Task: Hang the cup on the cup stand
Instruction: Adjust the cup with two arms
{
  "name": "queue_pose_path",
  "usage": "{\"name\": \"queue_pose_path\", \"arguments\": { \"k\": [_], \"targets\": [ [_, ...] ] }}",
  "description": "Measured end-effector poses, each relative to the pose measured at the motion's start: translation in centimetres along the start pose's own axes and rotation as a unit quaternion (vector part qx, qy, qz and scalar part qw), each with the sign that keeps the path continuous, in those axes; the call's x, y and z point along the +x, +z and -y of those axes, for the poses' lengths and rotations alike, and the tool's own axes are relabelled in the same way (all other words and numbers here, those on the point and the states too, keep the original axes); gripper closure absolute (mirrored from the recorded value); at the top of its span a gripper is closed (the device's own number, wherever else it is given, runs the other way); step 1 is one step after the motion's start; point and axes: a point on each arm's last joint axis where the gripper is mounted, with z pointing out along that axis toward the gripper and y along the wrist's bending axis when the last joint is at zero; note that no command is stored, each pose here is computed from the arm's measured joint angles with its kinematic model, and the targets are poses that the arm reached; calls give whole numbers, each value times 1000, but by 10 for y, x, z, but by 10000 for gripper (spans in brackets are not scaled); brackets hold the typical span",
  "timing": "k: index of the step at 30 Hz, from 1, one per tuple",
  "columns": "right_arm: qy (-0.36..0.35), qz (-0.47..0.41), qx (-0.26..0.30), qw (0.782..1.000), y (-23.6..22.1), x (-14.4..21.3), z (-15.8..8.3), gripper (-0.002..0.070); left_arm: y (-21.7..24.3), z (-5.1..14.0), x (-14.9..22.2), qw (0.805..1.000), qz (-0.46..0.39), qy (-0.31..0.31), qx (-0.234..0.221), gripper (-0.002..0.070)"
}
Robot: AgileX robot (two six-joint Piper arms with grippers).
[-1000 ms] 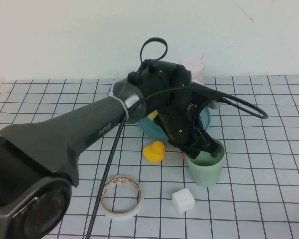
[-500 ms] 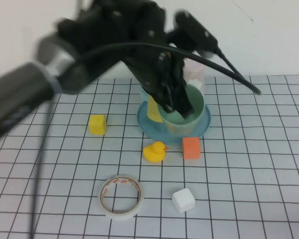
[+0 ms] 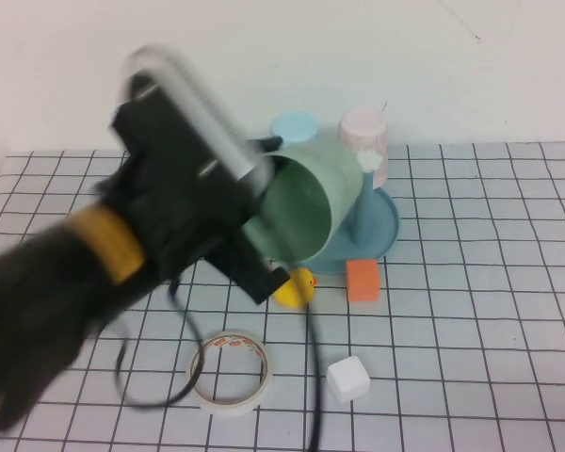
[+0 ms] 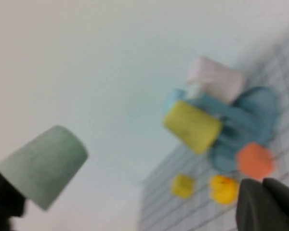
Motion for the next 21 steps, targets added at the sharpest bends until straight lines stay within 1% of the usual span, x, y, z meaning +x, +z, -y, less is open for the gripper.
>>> {"name": "queue_pose_path", "arguments": {
  "k": [2,4,7,9,11,16,18,21],
  "targets": [
    [17,-6,-35,999,0,1,-6,678,-10,5,8,998,62,-1,-20,658],
    [32,-19,-61,997,-1,3,-11,678,-17,6,10,991,127,0,-48,659],
    [65,-61,-74,993,3,7,-15,678,-22,2,10,980,179,-12,-90,659],
    [73,-97,-70,990,7,10,-15,678,-24,-2,10,975,189,-35,-113,659],
    [65,-126,-69,987,11,9,-20,678,-26,-7,11,969,195,-64,-137,659],
    [17,-188,-99,977,31,-12,-53,678,-30,-18,12,952,207,-124,-189,659],
    [6,-217,-118,969,44,-23,-67,678,-31,-22,12,944,214,-140,-209,659],
    [7,-267,-147,952,66,-37,-80,678,-35,-28,11,929,233,-158,-240,659]
  ]
}}
